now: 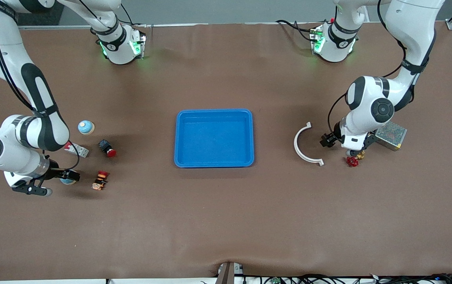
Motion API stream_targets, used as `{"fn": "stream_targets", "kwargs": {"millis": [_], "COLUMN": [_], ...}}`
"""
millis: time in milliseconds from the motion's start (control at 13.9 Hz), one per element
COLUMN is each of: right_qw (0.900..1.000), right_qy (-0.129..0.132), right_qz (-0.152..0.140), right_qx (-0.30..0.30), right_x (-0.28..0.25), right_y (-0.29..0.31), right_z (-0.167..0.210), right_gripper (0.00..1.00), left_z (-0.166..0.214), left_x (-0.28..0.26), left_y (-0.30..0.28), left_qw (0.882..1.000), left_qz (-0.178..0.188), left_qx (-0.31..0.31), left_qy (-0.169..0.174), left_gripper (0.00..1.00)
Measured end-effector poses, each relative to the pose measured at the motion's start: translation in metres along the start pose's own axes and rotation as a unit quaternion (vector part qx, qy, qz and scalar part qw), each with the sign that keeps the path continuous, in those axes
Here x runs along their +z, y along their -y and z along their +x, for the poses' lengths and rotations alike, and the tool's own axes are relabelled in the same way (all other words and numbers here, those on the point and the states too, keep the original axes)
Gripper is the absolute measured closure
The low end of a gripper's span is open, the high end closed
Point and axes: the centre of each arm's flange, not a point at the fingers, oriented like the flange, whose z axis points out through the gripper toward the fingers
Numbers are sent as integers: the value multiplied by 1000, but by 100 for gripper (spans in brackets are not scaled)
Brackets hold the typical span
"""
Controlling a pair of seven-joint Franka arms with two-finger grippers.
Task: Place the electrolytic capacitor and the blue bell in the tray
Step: 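Grasp a capacitor with the left gripper while the right gripper grasps a bell, then carry the capacitor and bell to the blue tray and release both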
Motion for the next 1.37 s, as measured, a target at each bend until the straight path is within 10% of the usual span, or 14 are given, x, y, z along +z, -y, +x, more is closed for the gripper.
{"fn": "stream_targets", "kwargs": {"millis": [288,577,937,1154,1370], "right_qw": [1000,1000,1000,1000,1000], "right_qy": [-5,-3,4,4,4], "right_qz": [0,0,0,0,0], "right_qx": [-9,-10,-10,-10,-9], "right_x": [9,22,35,36,36], "right_y": [-15,-17,-19,-21,-22], "right_z": [0,-2,-5,-5,-5], "right_gripper": [0,0,0,31,33], "left_z": [-1,-1,8,3,-12], "left_x": [12,15,-9,-43,-74], "left_y": [2,2,-10,-37,-72], "left_qw": [1000,1000,1000,1000,999], "left_qz": [6,8,6,9,4], "left_qx": [-1,-1,-11,-21,-40], "left_qy": [10,12,10,15,16], "left_gripper": [26,67,69,69,69]}}
